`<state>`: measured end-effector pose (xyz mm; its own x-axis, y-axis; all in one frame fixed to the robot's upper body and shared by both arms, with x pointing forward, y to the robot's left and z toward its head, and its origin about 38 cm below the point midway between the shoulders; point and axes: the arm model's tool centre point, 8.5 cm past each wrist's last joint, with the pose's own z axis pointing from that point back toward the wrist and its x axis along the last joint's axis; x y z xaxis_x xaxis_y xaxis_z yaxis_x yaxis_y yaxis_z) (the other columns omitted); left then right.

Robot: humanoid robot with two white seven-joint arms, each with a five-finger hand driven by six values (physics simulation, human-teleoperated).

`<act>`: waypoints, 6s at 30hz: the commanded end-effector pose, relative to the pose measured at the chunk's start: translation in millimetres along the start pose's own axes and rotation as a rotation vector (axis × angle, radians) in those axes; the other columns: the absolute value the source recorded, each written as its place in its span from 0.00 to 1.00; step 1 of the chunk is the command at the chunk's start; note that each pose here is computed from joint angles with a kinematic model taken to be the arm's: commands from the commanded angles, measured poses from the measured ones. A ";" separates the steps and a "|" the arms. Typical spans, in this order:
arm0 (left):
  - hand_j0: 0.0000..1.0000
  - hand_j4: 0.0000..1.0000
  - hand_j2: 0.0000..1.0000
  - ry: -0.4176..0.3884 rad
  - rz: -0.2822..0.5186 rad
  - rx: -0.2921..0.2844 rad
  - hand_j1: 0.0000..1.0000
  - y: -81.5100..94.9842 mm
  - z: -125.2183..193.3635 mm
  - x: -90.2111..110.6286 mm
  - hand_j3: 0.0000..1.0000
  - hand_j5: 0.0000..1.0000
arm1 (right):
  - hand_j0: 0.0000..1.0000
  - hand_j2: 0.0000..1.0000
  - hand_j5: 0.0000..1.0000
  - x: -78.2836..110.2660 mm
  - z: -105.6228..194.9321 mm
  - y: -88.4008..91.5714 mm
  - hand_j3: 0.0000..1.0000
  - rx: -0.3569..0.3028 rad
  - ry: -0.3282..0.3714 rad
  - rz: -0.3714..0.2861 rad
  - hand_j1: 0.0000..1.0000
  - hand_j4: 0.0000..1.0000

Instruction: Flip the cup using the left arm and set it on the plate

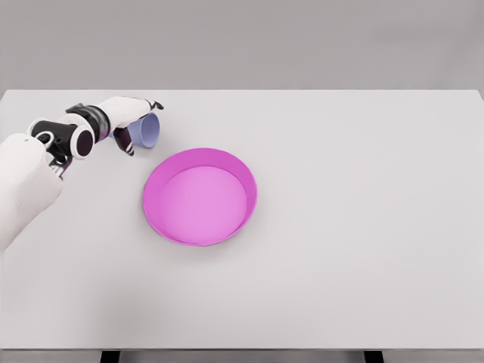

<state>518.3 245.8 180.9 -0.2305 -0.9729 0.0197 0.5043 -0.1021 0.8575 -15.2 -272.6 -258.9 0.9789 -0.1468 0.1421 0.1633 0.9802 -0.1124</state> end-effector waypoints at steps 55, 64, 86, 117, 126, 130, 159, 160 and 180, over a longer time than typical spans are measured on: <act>0.76 0.76 0.76 0.043 -0.031 -0.039 0.76 -9.3 -17.9 -3.7 0.76 0.76 | 1.00 1.00 1.00 0.0 0.0 0.0 1.00 0.000 0.000 0.000 1.00 1.00; 0.78 0.78 0.78 0.043 -0.012 -0.025 0.78 -2.0 -15.2 -7.9 0.78 0.78 | 1.00 1.00 1.00 0.0 0.0 0.0 1.00 0.000 0.000 0.000 1.00 1.00; 0.80 0.80 0.80 0.018 -0.005 0.052 0.80 25.8 -0.6 -6.6 0.80 0.80 | 1.00 1.00 1.00 0.0 0.0 0.0 1.00 0.000 0.000 0.000 1.00 1.00; 0.73 0.73 0.73 -0.030 0.057 0.123 0.73 47.5 26.7 -18.3 0.73 0.73 | 1.00 1.00 1.00 0.0 0.0 0.0 1.00 0.000 0.000 0.000 1.00 1.00; 0.73 0.73 0.73 -0.179 0.196 0.136 0.73 59.5 56.4 -20.6 0.73 0.73 | 1.00 1.00 1.00 0.0 0.0 0.0 1.00 0.000 0.000 0.000 1.00 1.00; 0.73 0.73 0.73 -0.206 0.217 0.122 0.73 54.8 57.0 -19.3 0.73 0.73 | 1.00 1.00 1.00 0.0 0.0 0.0 1.00 0.000 0.000 0.000 1.00 1.00; 0.73 0.73 0.73 -0.481 0.309 0.060 0.73 43.4 114.5 14.0 0.73 0.73 | 1.00 1.00 1.00 0.0 0.0 0.0 1.00 0.000 0.000 0.000 1.00 1.00; 0.73 0.73 0.73 -0.492 0.307 0.058 0.73 43.2 115.5 17.8 0.73 0.73 | 1.00 1.00 1.00 0.0 0.0 0.0 1.00 0.000 0.000 0.000 1.00 1.00; 0.74 0.74 0.74 -0.687 0.433 -0.032 0.74 18.0 120.8 43.1 0.74 0.74 | 1.00 1.00 1.00 0.0 0.0 0.0 1.00 0.000 0.000 0.000 1.00 1.00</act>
<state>417.6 228.8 257.5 -0.4579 -0.5999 0.6561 0.6832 0.2347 0.6915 -15.2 -272.6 -258.9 0.9789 -0.1468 0.1421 0.1633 0.9802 -0.1124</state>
